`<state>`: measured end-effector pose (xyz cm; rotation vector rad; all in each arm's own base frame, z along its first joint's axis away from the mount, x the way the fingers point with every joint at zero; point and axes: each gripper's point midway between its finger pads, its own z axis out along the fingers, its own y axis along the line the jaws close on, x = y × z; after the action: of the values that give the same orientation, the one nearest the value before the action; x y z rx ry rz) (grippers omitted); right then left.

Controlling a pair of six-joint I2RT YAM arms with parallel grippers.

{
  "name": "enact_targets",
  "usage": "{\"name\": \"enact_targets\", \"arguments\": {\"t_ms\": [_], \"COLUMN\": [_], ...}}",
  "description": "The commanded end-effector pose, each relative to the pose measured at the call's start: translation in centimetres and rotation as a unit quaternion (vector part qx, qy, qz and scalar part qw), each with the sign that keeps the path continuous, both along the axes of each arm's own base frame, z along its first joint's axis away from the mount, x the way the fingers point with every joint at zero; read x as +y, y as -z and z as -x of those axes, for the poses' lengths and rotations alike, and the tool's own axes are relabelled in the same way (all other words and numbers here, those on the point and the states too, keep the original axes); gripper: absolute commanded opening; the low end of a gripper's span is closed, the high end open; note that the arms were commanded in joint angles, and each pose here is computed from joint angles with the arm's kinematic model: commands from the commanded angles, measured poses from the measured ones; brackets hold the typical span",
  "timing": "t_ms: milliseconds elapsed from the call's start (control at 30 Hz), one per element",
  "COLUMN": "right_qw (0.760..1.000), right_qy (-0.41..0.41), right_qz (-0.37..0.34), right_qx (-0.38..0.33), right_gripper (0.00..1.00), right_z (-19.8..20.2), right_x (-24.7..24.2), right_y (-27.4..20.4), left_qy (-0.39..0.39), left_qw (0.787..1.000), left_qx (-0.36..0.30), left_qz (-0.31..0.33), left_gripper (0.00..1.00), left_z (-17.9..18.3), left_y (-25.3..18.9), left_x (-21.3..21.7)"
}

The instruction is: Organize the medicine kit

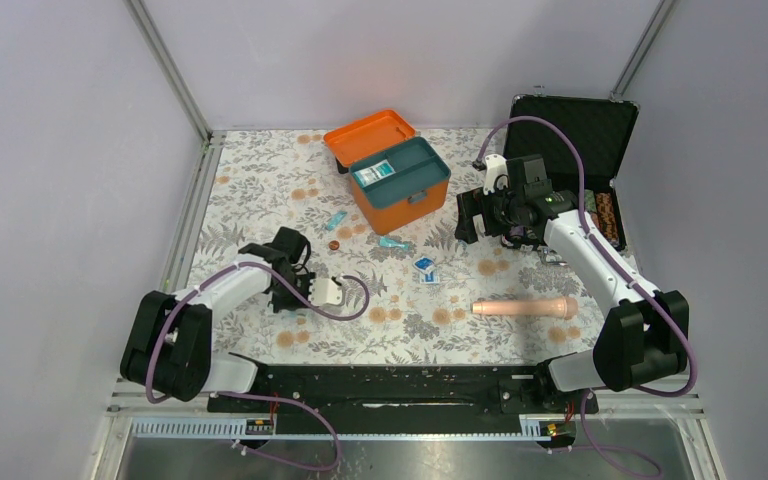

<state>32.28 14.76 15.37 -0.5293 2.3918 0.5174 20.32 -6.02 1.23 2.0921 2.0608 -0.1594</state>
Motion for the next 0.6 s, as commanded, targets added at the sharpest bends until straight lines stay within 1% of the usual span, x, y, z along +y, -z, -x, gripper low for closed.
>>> {"name": "enact_targets", "arguments": {"t_ms": [0,133,367,433,467,533,567], "right_qw": [1.0,1.0,1.0,1.0,1.0,1.0,1.0], "right_qy": [-0.003,-0.003,-0.004,-0.005,-0.005,-0.005,-0.006], "right_qz": [-0.014,-0.014,-0.011,-0.01,-0.011,-0.01,-0.01], "right_qx": [-0.021,-0.02,-0.022,-0.022,-0.021,-0.021,-0.022], "right_gripper": [1.0,0.99,1.0,0.99,0.99,1.0,0.99], "right_z": [-0.5,-0.6,-0.7,-0.6,-0.6,-0.6,-0.6], "right_x": [0.3,0.4,0.3,0.3,0.3,0.3,0.3], "right_y": [-1.3,-1.2,-1.2,-1.2,-1.2,-1.2,-1.2], "left_qy": [-0.015,-0.04,-0.059,-0.071,-0.083,-0.135,-0.17], "left_qw": [1.0,0.996,0.987,0.985,0.986,0.984,0.98], "left_qx": [0.005,0.034,0.071,0.065,0.053,0.008,-0.012], "left_qz": [0.015,0.078,0.134,0.142,0.136,0.114,0.101], "left_gripper": [0.11,0.0,0.0,0.0,0.04,0.29,0.38], "left_z": [-0.5,-0.9,-0.8,-1.2,-1.7,-3.4,-4.1], "left_y": [0.5,-1.4,-3.9,-4.8,-5.0,-4.8,-4.7], "left_x": [-0.6,-2.2,-3.1,-3.1,-2.8,-1.7,-1.0]}}
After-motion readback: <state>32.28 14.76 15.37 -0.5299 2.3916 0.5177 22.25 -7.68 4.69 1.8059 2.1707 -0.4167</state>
